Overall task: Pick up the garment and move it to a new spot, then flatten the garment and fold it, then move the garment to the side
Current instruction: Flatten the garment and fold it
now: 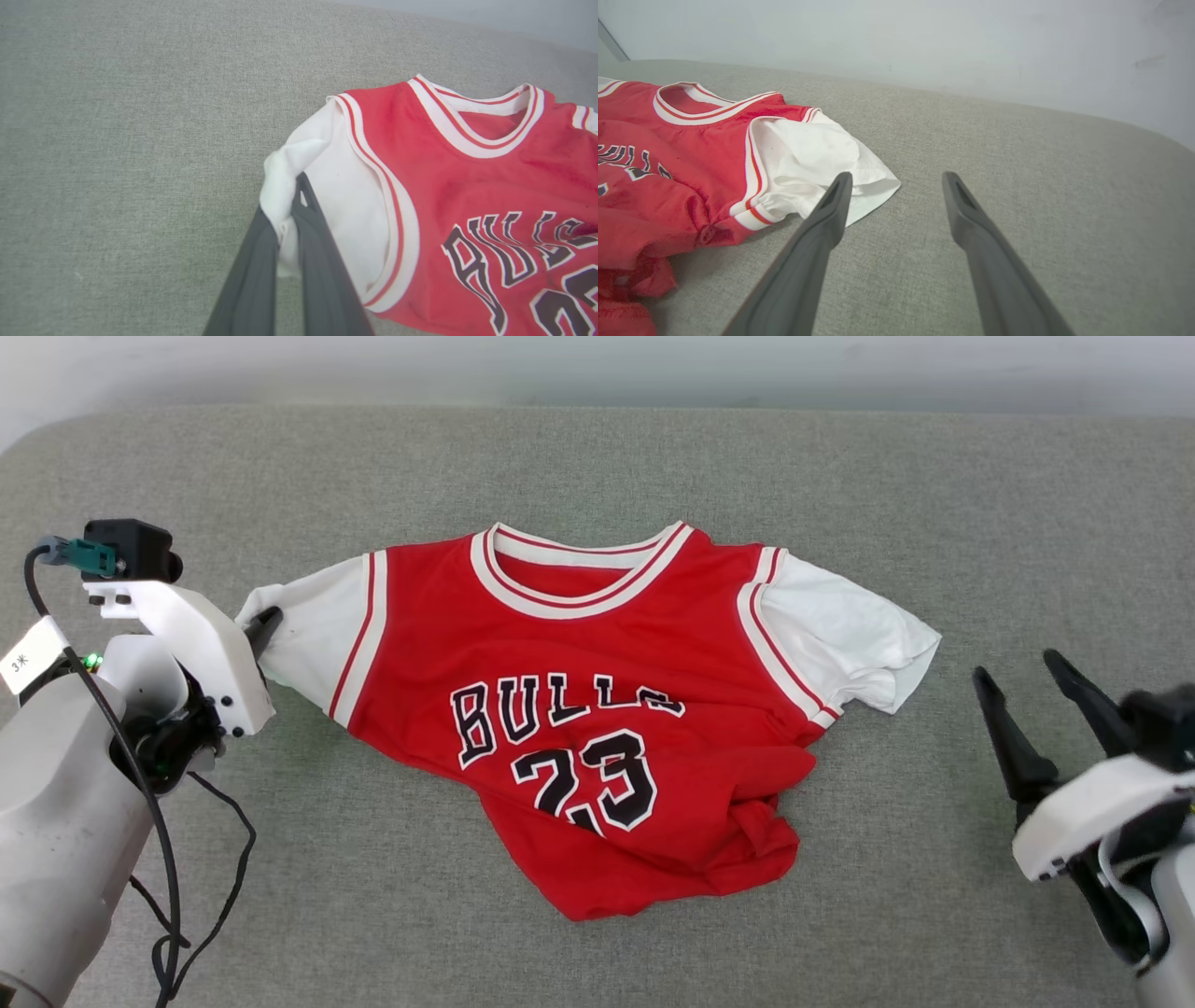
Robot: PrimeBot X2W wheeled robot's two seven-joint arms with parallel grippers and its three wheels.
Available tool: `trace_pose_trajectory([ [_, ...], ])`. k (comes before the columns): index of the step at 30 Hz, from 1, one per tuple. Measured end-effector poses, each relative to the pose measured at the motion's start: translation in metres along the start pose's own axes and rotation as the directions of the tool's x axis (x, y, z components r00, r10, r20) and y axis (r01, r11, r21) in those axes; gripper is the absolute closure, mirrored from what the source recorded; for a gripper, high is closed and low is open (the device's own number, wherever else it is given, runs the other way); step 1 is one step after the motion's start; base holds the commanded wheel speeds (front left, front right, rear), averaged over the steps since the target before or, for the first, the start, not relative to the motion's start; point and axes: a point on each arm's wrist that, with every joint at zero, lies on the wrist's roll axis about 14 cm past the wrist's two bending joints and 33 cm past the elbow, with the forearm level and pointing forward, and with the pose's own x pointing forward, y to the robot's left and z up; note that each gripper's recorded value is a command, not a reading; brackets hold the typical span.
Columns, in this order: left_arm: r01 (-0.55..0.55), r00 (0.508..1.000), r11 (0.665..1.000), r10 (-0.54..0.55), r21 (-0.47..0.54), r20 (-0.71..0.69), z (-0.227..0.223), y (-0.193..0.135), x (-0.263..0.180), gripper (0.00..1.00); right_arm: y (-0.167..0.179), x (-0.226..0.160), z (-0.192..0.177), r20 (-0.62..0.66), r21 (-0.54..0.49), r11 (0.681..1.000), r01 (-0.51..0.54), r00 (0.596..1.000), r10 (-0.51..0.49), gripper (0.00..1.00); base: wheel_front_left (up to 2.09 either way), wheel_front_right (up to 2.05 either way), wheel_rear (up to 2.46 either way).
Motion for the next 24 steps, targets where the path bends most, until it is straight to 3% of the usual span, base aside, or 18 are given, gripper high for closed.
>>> trace_pose_trajectory([
  [6,0.009,1.000,1.000,-0.009,-0.004,0.006,0.000,-0.004,-0.004,1.00,0.007,0.028,0.007,-0.111,0.051,0.998,-0.035,0.993,0.040,0.00,0.00,0.00,0.00],
  [10,0.015,1.000,1.000,-0.015,-0.006,-0.002,-0.003,-0.006,-0.006,1.00,0.012,0.037,-0.009,-0.259,0.105,0.994,-0.033,0.964,0.059,0.00,0.00,0.00,0.00],
  [24,0.005,0.999,1.000,-0.005,-0.005,-0.042,-0.018,-0.001,-0.008,1.00,0.025,0.068,-0.033,-0.489,0.068,0.996,-0.049,0.869,0.076,0.00,0.00,0.00,0.00],
])
